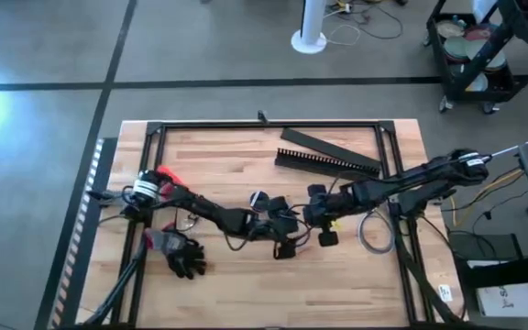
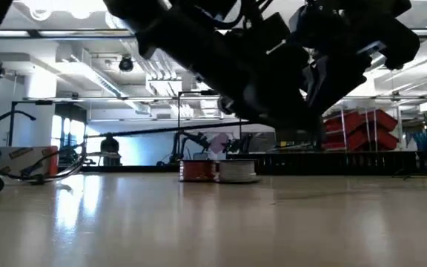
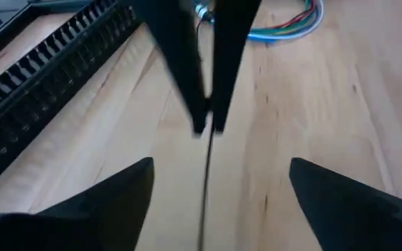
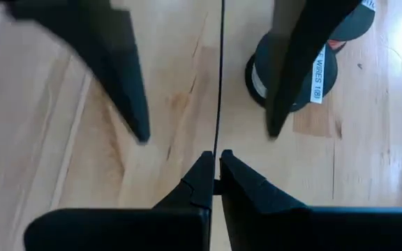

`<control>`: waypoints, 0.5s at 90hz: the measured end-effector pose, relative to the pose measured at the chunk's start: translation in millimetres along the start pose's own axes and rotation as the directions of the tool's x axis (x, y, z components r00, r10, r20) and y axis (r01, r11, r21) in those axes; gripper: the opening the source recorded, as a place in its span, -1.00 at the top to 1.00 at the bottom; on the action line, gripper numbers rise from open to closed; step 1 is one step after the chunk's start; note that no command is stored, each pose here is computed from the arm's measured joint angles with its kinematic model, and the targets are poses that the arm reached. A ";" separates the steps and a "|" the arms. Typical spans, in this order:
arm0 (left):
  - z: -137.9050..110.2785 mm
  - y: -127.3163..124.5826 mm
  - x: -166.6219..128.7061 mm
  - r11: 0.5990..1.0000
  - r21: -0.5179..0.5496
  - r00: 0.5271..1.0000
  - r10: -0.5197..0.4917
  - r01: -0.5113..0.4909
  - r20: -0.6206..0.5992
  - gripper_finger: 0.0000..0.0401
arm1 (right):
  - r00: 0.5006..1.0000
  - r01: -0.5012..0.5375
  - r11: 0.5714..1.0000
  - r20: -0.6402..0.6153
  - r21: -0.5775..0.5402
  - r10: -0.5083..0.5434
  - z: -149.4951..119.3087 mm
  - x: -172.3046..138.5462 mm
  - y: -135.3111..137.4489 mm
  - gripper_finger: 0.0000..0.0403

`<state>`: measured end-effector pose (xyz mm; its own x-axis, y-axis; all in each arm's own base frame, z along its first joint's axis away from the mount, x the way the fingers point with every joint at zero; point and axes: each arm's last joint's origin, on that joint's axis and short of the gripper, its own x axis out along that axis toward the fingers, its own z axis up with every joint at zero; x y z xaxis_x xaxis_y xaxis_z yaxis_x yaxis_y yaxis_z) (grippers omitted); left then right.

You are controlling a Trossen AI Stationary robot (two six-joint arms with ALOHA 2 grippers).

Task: Ziptie cables
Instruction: Prepare the black zip tie

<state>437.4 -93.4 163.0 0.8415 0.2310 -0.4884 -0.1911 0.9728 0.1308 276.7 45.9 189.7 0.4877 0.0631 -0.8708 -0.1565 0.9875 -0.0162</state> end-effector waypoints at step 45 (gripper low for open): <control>0.5 0.2 1.0 0.999 -0.010 1.000 0.030 -0.030 -0.003 0.97 | 1.000 0.000 1.000 -0.006 0.012 0.000 -0.7 0.1 0.0 0.99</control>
<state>438.5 -93.0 163.0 0.8336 0.2604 -0.4871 -0.2214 0.9655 0.1373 276.1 45.8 189.3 0.4822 0.0622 -0.8738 -0.1461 0.9892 -0.0103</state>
